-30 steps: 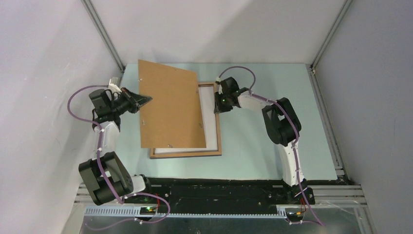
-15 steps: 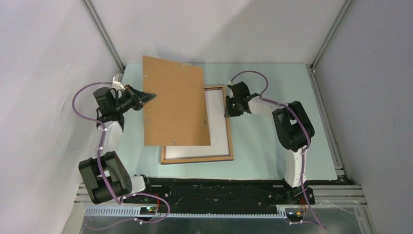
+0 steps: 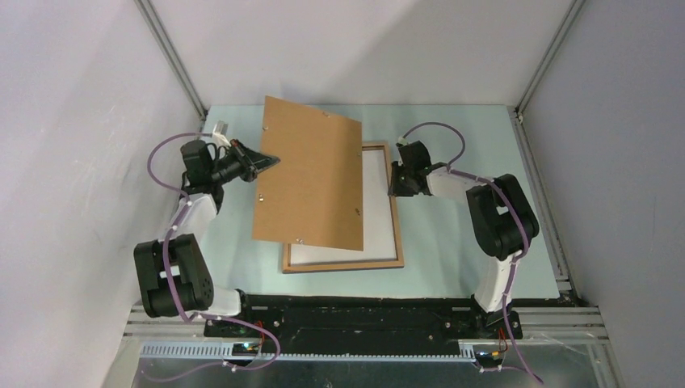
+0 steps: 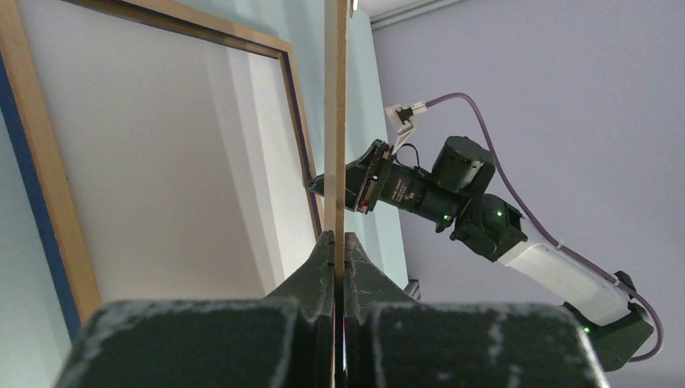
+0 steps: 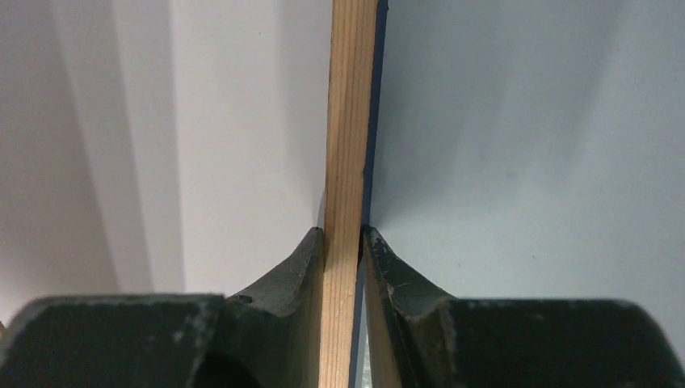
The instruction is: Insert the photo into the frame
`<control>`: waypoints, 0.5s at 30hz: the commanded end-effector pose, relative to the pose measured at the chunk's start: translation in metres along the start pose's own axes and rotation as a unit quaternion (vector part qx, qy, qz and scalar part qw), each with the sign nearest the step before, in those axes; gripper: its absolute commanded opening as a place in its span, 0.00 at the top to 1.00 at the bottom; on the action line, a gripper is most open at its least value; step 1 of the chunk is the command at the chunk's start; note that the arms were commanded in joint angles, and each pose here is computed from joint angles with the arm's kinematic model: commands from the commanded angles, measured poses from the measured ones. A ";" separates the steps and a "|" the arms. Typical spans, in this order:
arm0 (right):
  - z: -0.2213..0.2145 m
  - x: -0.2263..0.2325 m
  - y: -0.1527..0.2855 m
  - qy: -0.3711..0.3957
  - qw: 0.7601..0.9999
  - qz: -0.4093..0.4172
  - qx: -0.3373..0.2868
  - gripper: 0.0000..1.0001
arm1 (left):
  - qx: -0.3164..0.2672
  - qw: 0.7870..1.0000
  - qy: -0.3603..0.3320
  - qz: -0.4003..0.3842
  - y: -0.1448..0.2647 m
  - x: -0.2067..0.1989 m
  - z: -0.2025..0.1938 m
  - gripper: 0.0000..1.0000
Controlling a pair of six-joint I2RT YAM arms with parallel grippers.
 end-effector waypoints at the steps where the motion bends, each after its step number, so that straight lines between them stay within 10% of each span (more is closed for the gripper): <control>1: 0.021 -0.007 0.016 -0.012 0.998 -0.021 -0.054 0.90 | 0.007 0.999 -0.007 -0.043 -0.009 -0.021 0.000 1.00; 11: 0.023 -0.009 0.022 -0.016 0.996 -0.043 -0.076 0.90 | 0.024 0.998 0.010 -0.057 -0.021 -0.023 -0.015 1.00; 15: 0.029 -0.003 0.028 -0.017 0.996 -0.027 -0.085 0.69 | 0.016 0.998 0.029 -0.056 -0.022 -0.020 -0.019 1.00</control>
Point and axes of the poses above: each gripper's point midway between its finger pads, its own y axis back along the fingers, its own x axis along the line the jaws close on, z = x × y, the point moved 1 cm from there along y, back along the fingers, and after that the axes turned 1 degree about y, right-handed, at the moved point
